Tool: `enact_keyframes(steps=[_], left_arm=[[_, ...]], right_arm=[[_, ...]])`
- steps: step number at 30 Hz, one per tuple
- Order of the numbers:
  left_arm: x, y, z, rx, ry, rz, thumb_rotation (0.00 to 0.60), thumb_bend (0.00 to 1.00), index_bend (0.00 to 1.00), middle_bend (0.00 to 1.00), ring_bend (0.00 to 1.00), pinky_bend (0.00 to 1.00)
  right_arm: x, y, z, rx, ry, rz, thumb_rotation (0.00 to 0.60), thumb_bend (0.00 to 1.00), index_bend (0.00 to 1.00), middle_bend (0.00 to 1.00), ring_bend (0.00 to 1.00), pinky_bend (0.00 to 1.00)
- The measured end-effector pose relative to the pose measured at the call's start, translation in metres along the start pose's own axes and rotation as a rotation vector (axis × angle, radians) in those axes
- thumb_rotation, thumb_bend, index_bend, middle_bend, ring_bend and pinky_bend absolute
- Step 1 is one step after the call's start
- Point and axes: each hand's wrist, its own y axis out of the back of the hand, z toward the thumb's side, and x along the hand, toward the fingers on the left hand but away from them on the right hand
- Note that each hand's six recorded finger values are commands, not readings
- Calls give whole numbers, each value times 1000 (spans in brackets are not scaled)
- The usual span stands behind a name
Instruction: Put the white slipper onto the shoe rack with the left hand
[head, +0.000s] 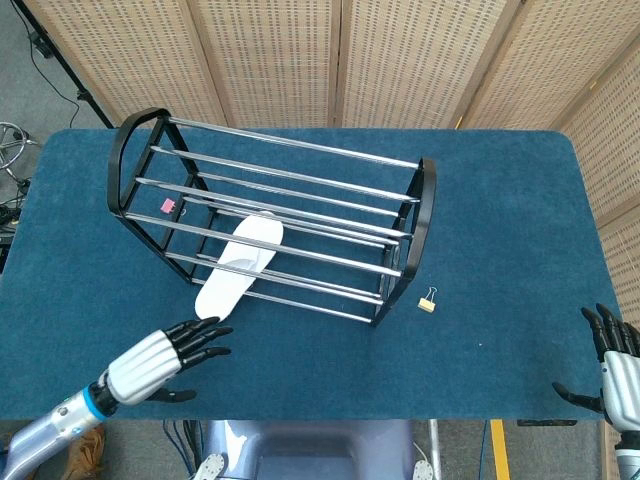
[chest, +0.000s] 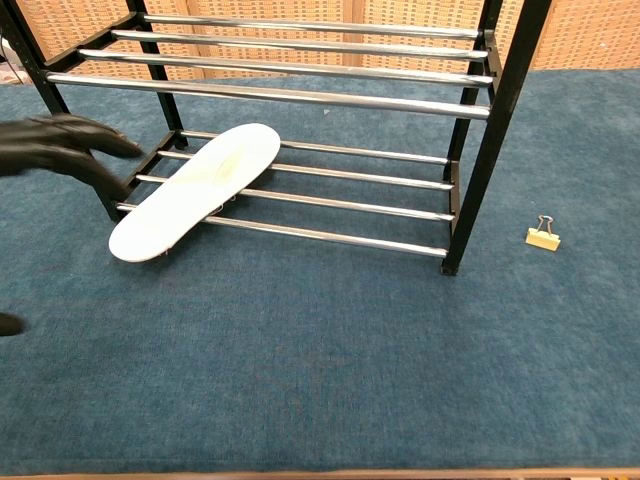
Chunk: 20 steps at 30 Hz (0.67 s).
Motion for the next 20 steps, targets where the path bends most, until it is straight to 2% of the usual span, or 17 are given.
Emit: enact_keyframes(steps=[2, 5, 7, 9, 13, 17, 20], left_arm=[[-21, 12, -1, 21, 60, 70, 600, 0, 296, 50, 0, 150], [-52, 24, -5, 29, 175, 145, 600, 0, 173, 2, 0, 44], [-68, 28, -9, 20, 252, 169, 600, 0, 67, 0, 0, 1], [-84, 31, -15, 13, 345, 186, 600, 0, 14, 0, 0, 0], [-113, 37, -25, 13, 521, 222, 600, 0, 0, 0, 0, 0], [-145, 47, -40, 14, 749, 255, 600, 0, 0, 0, 0, 0], [-165, 54, -46, 21, 868, 262, 600, 0, 0, 0, 0, 0]], right_arm=[[0, 1, 0, -1, 0, -4, 600, 0, 0, 0, 0, 0], [1, 3, -1, -3, -1, -13, 600, 0, 0, 0, 0, 0], [1, 5, -1, -6, -1, -19, 600, 0, 0, 0, 0, 0], [2, 6, -1, -7, 1, -24, 600, 0, 0, 0, 0, 0], [4, 10, -1, -6, 5, -34, 600, 0, 0, 0, 0, 0], [7, 16, -1, -3, 10, -61, 600, 0, 0, 0, 0, 0], [9, 18, -1, 0, 13, -71, 600, 0, 0, 0, 0, 0]])
